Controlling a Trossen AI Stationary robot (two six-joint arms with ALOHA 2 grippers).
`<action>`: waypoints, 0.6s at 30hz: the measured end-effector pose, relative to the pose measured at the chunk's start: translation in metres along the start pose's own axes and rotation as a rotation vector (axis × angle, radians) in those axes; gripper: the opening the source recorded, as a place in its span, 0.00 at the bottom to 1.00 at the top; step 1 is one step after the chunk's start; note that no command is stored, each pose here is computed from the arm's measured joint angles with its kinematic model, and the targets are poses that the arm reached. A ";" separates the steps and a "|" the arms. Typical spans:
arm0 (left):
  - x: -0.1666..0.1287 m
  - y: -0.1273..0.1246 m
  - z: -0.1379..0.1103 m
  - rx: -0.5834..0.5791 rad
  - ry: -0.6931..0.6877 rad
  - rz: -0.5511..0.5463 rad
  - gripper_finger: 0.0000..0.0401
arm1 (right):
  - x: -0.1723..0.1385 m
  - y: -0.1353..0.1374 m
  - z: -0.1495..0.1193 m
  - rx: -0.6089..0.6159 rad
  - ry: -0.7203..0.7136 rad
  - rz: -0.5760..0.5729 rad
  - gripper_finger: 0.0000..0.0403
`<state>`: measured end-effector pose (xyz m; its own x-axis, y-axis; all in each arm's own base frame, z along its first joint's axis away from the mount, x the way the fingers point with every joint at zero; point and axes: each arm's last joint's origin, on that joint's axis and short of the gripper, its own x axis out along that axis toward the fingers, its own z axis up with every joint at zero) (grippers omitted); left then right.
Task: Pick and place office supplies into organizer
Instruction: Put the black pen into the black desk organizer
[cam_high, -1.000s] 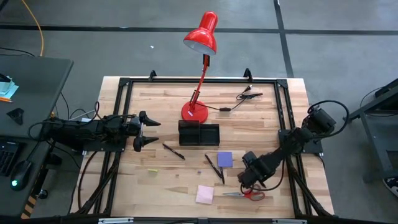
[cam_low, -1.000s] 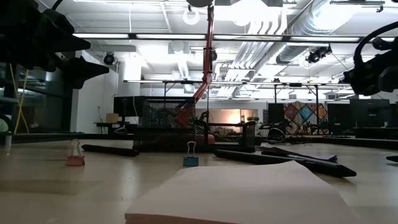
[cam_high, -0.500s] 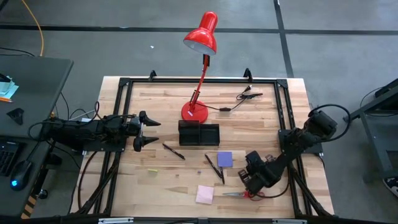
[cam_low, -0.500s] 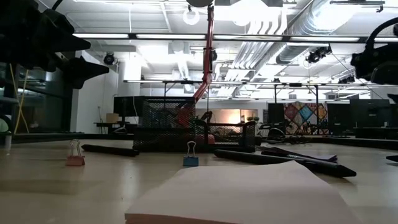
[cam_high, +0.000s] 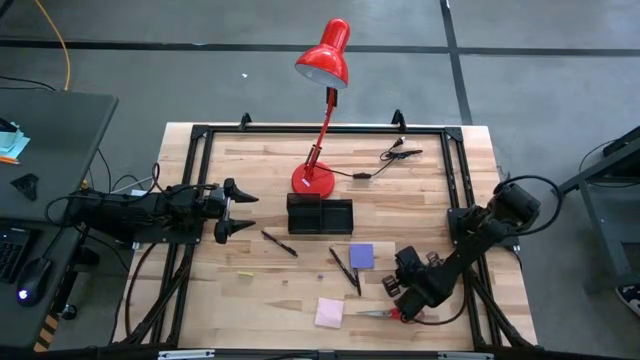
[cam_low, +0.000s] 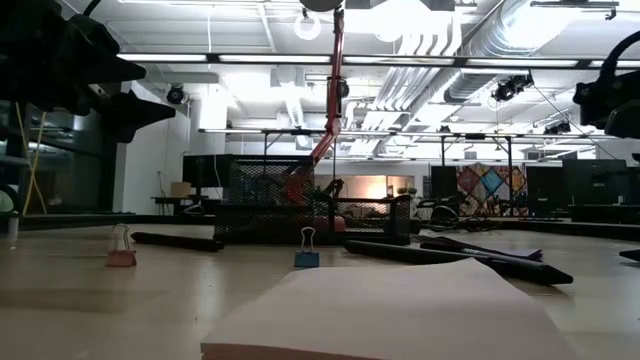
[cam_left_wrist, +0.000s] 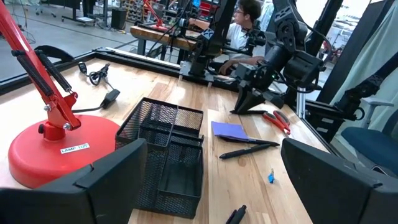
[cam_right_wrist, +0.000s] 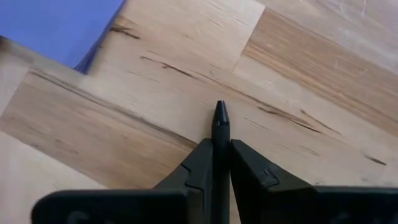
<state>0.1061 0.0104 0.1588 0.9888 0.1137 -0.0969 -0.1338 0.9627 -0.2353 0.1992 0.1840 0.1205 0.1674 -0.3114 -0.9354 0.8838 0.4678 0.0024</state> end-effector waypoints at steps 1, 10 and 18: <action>0.000 0.000 0.000 0.000 0.000 -0.001 0.89 | 0.000 0.000 0.000 -0.005 -0.008 0.004 0.09; 0.000 0.000 0.000 0.000 0.000 -0.001 0.89 | -0.001 0.000 0.000 -0.003 -0.061 0.027 0.03; 0.000 0.000 0.000 0.000 0.000 -0.001 0.89 | 0.000 0.000 0.002 -0.007 -0.112 0.035 0.04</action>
<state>0.1061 0.0104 0.1588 0.9889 0.1132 -0.0965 -0.1332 0.9627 -0.2354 0.1998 0.1825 0.1207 0.2465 -0.3850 -0.8894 0.8736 0.4856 0.0319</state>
